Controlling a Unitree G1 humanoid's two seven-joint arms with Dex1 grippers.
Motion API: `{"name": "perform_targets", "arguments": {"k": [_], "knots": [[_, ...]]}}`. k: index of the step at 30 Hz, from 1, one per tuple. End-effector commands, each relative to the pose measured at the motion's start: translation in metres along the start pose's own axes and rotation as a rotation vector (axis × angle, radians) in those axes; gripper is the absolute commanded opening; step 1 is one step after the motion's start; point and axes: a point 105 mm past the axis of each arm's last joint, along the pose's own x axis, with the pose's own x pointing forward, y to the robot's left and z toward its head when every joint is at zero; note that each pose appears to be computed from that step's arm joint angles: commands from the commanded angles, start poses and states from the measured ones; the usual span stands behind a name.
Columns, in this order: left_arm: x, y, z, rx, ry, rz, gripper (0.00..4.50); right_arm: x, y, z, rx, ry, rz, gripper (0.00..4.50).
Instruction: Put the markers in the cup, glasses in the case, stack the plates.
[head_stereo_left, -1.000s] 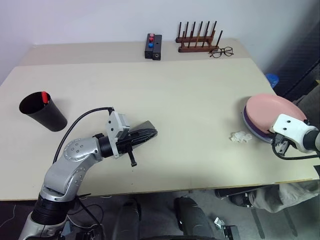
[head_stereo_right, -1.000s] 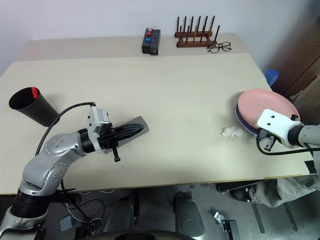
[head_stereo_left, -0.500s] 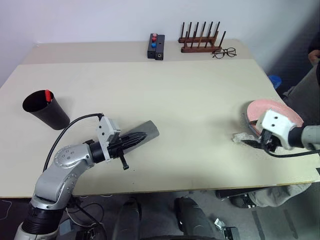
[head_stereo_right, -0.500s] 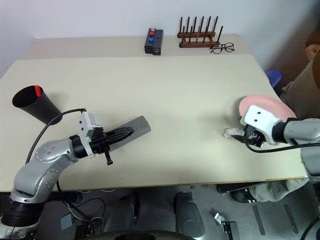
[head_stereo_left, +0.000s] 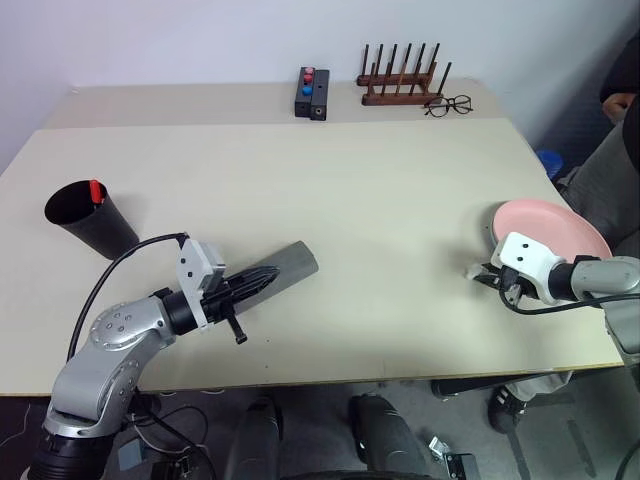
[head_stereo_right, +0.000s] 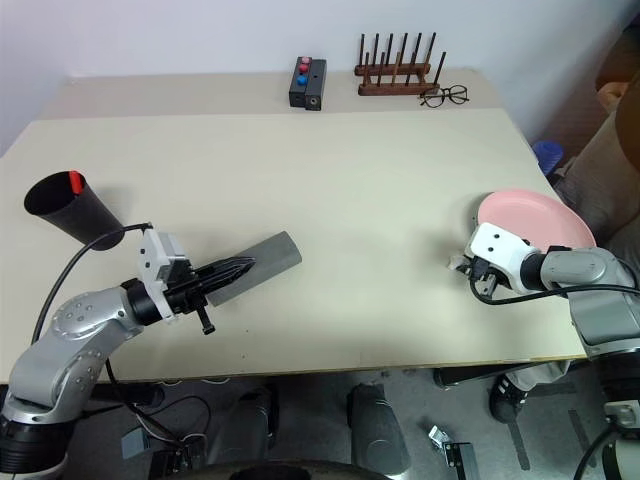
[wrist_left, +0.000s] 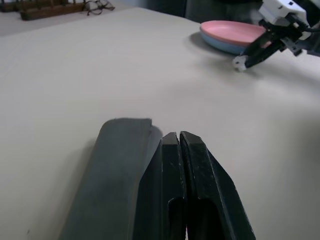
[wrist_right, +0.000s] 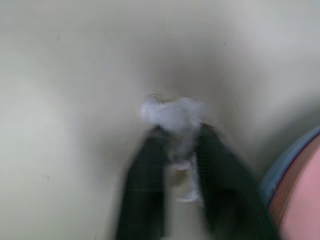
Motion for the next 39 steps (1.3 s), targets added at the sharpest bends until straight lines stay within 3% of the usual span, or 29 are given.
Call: {"name": "perform_targets", "arguments": {"k": [1,8,13,17,23,28,34,39], "knots": [[-0.003,-0.001,0.012,0.056,-0.035,0.006,0.00,-0.009,-0.012,0.022,-0.034,-0.060,-0.039,0.03],[-0.013,0.010,0.013,0.067,-0.025,0.078,0.00,-0.039,-0.059,0.039,-0.087,-0.056,-0.202,0.03],[-0.022,0.016,0.016,0.068,-0.019,0.115,0.00,-0.047,-0.089,0.021,-0.080,0.034,-0.317,0.03],[-0.024,0.018,0.016,0.073,-0.013,0.140,0.00,-0.039,-0.087,0.005,-0.062,0.075,-0.290,1.23],[-0.029,0.019,0.016,0.062,-0.018,0.193,0.00,-0.036,-0.093,0.015,-0.110,0.051,-0.331,4.25],[-0.042,0.022,0.013,0.055,-0.017,0.285,0.00,-0.021,-0.082,0.056,-0.073,-0.155,-0.273,4.25],[-0.068,0.045,0.002,0.103,0.018,0.518,0.00,0.000,-0.037,0.118,0.086,-0.518,-0.062,4.25],[-0.101,0.059,0.004,0.095,-0.022,0.701,0.00,0.005,-0.024,0.123,0.182,-0.616,0.023,4.25]]}}
